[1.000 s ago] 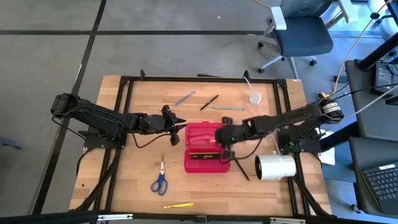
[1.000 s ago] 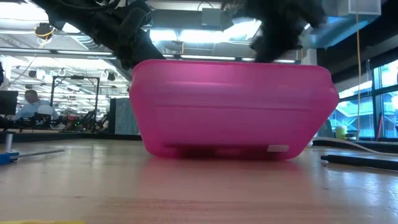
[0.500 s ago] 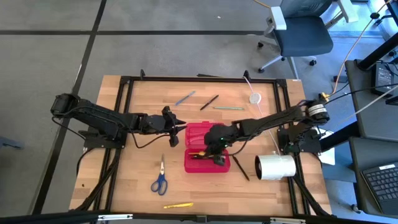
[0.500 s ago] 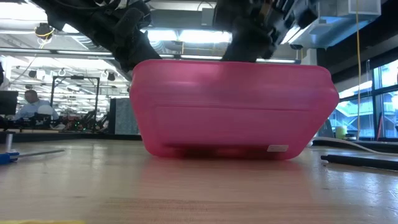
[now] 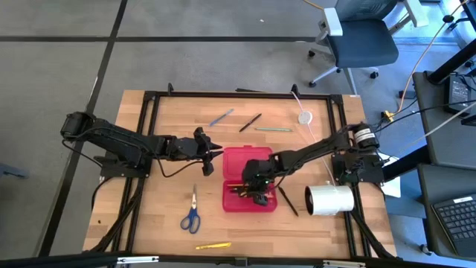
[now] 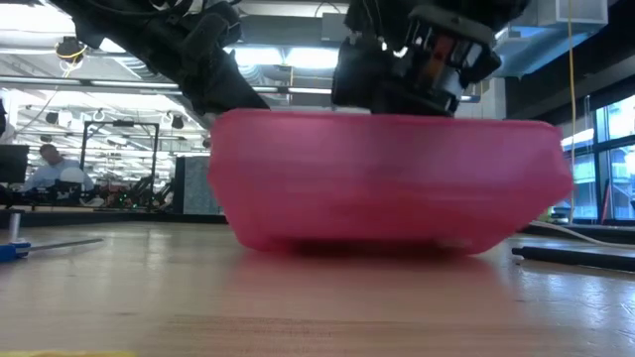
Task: Pick & place school supplies into a supply box
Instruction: Put the top yellow pen into the red supply box, then put the bottom black pen into the red supply box
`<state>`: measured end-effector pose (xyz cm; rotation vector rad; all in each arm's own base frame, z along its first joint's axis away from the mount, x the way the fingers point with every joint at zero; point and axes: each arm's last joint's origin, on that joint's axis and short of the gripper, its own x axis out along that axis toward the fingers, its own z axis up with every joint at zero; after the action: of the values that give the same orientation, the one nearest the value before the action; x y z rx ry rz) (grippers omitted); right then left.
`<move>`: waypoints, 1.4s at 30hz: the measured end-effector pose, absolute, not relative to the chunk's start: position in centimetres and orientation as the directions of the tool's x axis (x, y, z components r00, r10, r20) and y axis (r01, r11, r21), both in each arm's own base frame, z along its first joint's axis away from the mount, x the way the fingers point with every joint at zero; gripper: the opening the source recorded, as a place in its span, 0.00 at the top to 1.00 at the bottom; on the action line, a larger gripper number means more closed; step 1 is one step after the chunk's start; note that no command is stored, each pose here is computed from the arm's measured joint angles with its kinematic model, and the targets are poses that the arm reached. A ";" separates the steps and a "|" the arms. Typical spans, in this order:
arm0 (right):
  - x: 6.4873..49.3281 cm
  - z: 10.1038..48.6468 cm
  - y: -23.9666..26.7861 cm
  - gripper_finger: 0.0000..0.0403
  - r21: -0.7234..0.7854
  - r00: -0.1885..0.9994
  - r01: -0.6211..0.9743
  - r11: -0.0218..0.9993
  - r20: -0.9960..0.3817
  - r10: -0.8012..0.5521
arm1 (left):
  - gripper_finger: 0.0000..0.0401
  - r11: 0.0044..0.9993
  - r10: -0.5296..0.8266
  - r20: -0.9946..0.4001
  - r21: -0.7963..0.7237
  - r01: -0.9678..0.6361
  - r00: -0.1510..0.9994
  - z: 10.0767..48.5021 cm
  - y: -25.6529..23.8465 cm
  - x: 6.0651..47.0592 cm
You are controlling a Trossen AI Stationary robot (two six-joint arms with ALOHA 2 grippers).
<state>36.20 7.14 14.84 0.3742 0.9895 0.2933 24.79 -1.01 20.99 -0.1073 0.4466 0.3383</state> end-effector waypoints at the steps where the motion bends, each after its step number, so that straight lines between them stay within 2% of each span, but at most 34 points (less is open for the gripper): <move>1: 36.2 14.5 7.1 0.82 0.434 0.512 -0.067 0.898 -0.758 0.404 | 0.81 0.939 0.297 -0.440 -0.028 -0.344 0.847 21.0 -1.0 24.8; 9: 36.5 12.6 7.1 0.81 0.417 0.476 -0.057 0.907 -0.787 0.391 | 0.81 0.934 0.297 -0.441 -0.048 -0.353 0.847 21.0 -1.0 24.8; 17: 36.5 12.4 7.2 0.80 0.399 0.473 -0.088 0.913 -0.790 0.391 | 0.81 0.934 0.298 -0.441 -0.048 -0.353 0.847 21.0 -1.0 24.8; 30: 36.6 12.5 7.2 0.61 0.384 0.485 -0.124 0.915 -0.781 0.393 | 0.81 0.934 0.298 -0.448 -0.044 -0.354 0.843 20.9 -1.0 24.7; 42: 36.7 14.0 7.2 0.60 0.366 0.521 -0.160 0.917 -0.757 0.393 | 0.81 0.934 0.299 -0.458 -0.039 -0.355 0.837 20.8 -1.0 24.7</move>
<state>36.73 7.17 14.03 0.2639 0.9691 0.3362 24.68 -0.99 20.79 -0.1239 0.4637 0.3466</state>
